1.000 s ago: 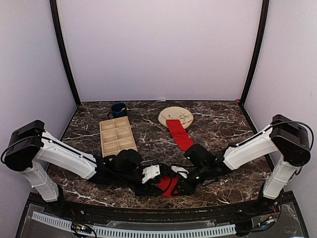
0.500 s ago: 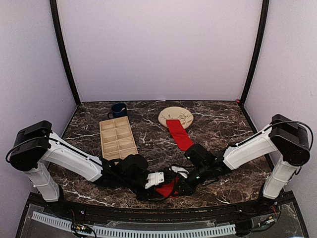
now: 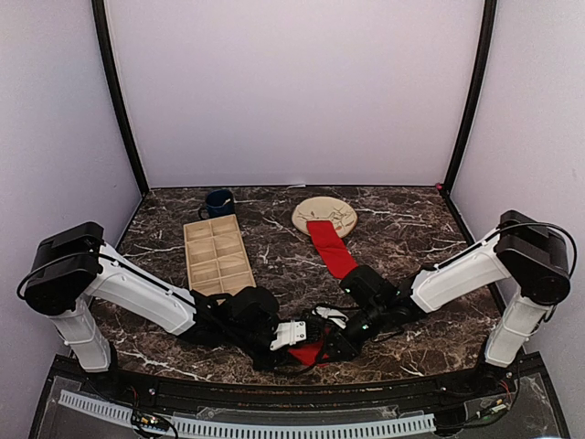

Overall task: Roll the socks
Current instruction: Roll the sock at the center of the board.

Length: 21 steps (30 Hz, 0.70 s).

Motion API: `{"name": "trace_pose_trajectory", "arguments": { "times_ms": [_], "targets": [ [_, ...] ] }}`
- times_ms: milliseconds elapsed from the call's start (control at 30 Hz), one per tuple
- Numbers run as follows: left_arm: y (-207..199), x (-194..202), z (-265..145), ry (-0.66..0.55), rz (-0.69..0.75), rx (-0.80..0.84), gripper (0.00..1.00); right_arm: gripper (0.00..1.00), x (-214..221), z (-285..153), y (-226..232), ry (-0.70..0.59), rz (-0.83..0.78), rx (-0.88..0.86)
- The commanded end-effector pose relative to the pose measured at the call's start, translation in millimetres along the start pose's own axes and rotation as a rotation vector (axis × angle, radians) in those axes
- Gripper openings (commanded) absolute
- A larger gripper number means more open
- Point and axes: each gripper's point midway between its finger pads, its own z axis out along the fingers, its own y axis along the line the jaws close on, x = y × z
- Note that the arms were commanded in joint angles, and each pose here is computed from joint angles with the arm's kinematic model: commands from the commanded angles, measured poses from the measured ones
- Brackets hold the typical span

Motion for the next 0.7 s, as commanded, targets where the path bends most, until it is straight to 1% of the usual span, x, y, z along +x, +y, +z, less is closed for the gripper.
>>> {"name": "trace_pose_trajectory", "arguments": {
  "times_ms": [0, 233, 367, 567, 667],
  "targets": [
    [-6, 1, 1, 0.017, 0.008, 0.029, 0.32, 0.00, 4, 2, -6, 0.027, 0.025, 0.002],
    [-8, 2, 1, 0.020, 0.010, 0.044, 0.27, 0.00, 4, 3, -8, 0.032, 0.027, 0.002],
    [-11, 4, 2, 0.029, 0.005, 0.057, 0.22, 0.00, 3, 2, -9, 0.031, 0.030, 0.007],
    [-14, 9, 4, 0.041, -0.018, 0.085, 0.14, 0.16, -1, -1, -11, 0.017, 0.030, 0.020],
    [-13, 11, 3, 0.040, -0.058, 0.109, 0.10, 0.24, -1, -2, -11, 0.013, 0.029, 0.023]
  ]
}}
